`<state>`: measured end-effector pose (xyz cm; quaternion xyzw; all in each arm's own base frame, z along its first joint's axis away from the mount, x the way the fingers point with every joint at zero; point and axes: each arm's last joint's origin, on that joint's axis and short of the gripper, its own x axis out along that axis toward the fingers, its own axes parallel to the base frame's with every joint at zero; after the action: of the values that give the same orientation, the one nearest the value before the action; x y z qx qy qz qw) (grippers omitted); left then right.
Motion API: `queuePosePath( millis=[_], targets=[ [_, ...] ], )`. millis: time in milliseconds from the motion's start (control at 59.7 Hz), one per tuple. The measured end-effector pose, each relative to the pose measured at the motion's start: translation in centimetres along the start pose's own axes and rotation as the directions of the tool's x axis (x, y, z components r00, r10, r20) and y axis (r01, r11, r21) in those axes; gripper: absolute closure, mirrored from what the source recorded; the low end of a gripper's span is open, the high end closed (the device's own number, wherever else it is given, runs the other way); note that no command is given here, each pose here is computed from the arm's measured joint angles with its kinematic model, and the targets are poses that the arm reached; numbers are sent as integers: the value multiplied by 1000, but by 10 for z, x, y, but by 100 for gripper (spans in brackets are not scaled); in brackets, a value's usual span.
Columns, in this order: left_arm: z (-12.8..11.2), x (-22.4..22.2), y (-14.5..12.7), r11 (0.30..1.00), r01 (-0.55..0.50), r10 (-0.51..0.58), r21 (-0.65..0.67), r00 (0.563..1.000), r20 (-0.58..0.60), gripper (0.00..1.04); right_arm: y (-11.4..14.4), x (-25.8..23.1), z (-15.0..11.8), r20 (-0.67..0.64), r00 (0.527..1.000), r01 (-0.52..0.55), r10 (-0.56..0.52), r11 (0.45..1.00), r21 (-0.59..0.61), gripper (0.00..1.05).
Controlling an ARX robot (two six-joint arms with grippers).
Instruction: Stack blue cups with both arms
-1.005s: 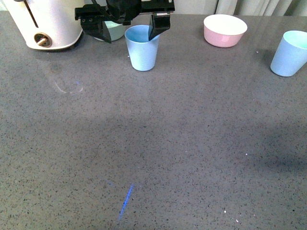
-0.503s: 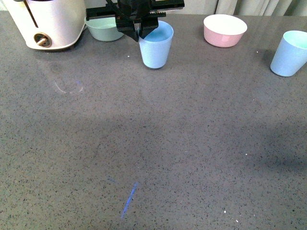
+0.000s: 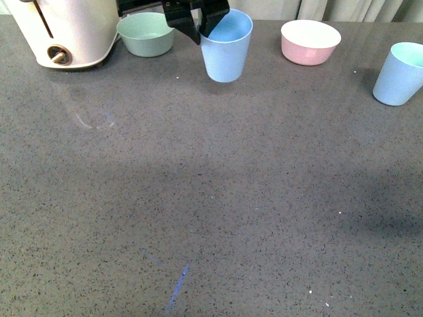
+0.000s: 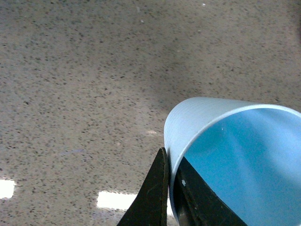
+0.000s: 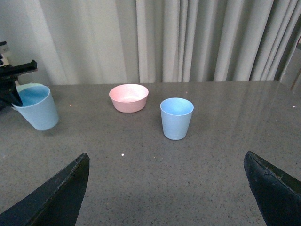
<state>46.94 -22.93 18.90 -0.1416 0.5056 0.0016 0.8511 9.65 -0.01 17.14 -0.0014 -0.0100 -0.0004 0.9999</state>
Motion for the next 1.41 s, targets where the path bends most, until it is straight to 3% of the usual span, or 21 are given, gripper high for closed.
queuePosePath(
  millis=[452, 871, 1407],
  targets=[
    [-40, 32, -34, 999, 31, -26, 44, 994, -108, 103, 0, 0, 0, 0, 1000, 0, 0, 1000, 0, 9],
    [-48, 41, -55, 997, 52, -45, 62, 992, -116, 103, 0, 0, 0, 0, 1000, 0, 0, 1000, 0, 9],
    [-60, 51, -53, 996, 39, -29, 85, 992, -122, 25, 0, 0, 0, 0, 1000, 0, 0, 1000, 0, 9]
  ],
)
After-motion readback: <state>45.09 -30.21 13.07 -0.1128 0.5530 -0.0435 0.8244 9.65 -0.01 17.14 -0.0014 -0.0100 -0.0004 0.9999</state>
